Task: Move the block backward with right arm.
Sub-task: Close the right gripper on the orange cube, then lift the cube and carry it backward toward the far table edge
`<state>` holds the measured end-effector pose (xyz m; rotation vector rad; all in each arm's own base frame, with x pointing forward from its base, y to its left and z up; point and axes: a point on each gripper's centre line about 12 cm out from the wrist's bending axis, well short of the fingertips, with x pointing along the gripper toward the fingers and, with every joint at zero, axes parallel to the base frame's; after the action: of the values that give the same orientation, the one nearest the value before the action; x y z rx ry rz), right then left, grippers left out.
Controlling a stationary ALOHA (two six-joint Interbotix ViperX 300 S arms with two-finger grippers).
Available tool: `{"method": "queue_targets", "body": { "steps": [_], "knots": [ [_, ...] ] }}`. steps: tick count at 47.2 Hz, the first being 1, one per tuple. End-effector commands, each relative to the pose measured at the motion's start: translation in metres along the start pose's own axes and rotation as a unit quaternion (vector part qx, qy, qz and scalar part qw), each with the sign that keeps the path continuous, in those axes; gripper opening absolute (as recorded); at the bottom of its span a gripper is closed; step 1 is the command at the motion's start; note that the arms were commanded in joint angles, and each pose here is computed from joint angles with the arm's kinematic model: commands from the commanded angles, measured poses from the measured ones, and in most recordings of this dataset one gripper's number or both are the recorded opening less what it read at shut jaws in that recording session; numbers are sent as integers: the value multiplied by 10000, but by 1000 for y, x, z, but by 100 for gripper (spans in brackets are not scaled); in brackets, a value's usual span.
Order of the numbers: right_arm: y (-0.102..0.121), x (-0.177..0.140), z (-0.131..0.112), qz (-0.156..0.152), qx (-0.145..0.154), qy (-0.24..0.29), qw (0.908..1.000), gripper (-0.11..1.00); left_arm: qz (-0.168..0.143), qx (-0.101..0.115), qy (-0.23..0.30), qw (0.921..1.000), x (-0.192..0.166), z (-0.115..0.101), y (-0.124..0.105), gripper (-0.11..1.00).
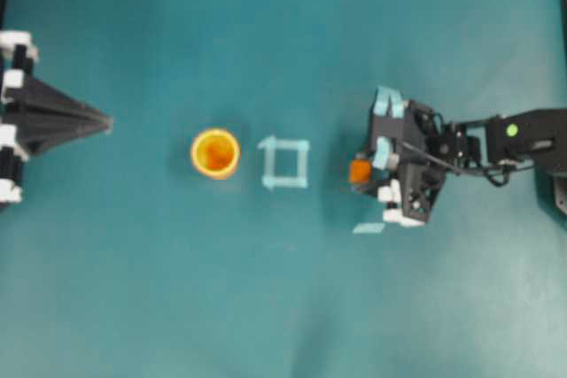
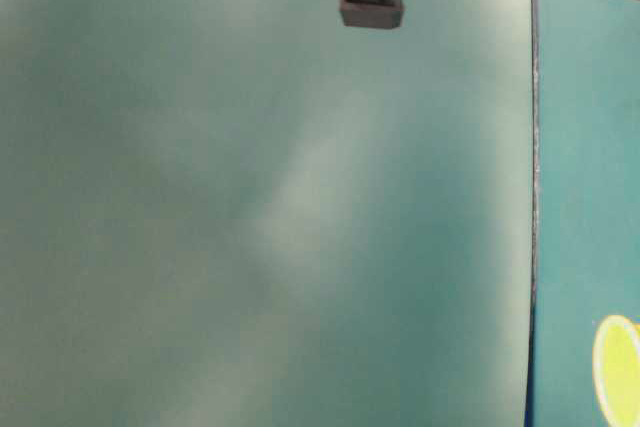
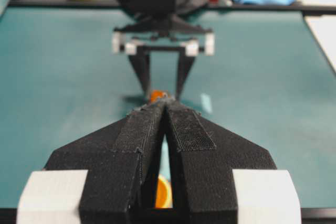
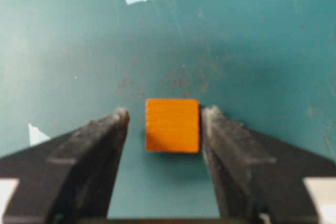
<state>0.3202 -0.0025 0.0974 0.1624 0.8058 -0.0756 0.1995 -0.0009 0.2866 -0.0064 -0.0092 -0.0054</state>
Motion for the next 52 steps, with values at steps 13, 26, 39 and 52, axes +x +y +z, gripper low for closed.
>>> {"method": "queue_targets", "body": {
  "steps": [13,26,39,52],
  "knots": [
    [-1,0,9,4,68,-163,9998,56,-9,8,-184,9998,2,14,0,0],
    [5,-22,39,0,68,-117,9999,41,-10,15,-176,9998,3,14,0,0],
    [11,-63,75,-19,75,28,10000,41,-10,15,-184,9998,2,15,0,0],
    [10,-90,106,-56,111,-196,9997,41,-10,15,-184,9998,2,15,0,0]
  ]
}}
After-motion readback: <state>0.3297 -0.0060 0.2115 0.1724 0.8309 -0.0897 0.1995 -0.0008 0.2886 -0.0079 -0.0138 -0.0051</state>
